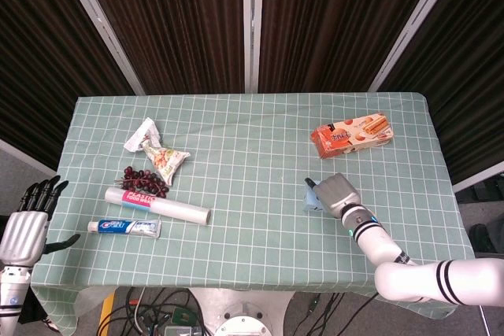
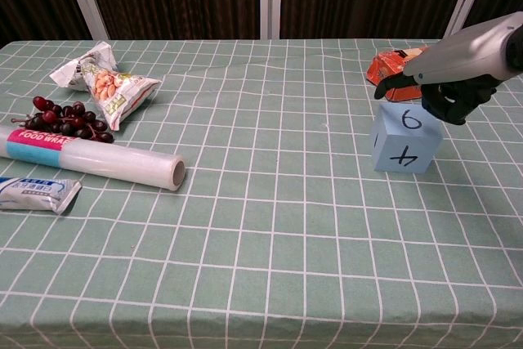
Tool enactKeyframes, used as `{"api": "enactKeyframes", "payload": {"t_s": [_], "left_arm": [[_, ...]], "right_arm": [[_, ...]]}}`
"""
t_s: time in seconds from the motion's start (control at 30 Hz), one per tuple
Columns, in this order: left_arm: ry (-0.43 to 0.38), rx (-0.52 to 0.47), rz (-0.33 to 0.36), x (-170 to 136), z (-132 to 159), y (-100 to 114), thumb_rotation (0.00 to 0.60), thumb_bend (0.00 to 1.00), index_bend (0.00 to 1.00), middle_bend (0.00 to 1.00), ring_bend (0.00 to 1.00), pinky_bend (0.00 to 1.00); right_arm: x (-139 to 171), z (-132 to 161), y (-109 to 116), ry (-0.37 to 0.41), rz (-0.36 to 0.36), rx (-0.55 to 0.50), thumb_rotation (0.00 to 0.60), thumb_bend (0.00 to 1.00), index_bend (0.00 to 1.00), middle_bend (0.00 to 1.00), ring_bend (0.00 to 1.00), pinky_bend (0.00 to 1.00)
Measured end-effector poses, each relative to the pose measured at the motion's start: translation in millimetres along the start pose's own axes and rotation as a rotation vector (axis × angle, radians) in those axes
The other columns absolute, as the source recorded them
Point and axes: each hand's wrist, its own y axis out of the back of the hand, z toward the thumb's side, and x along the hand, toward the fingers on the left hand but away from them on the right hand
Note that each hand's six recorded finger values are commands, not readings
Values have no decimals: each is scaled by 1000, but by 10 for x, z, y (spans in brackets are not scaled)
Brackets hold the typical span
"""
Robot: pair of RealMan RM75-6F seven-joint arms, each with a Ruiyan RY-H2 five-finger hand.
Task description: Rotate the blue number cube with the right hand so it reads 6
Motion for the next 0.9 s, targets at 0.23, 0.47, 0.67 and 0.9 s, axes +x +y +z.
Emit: {"api": "enactKeyframes", "payload": {"t_s": [0.23, 0.47, 0.67, 0.9], "left_arm": [[-1, 2, -6, -22, 24, -17, 600, 0, 70, 0, 0, 1], [-26, 8, -11, -22, 130, -47, 600, 0, 70, 0, 0, 1], [-51, 20, -15, -16, 264, -57, 600, 0, 70, 0, 0, 1], [-58, 49, -3, -19, 317, 0, 600, 0, 70, 0, 0, 1]], "right_arm": [[318, -291, 64, -72, -191, -31, 600, 632, 20, 566, 455, 562], [1032, -882, -412, -238, -478, -143, 600, 50, 0, 0, 0, 0], [1890, -1401, -1419, -455, -566, -330, 600, 48, 0, 0, 0, 0], [2189, -1433, -1930, -436, -622, -431, 600, 54, 0, 0, 0, 0]]}}
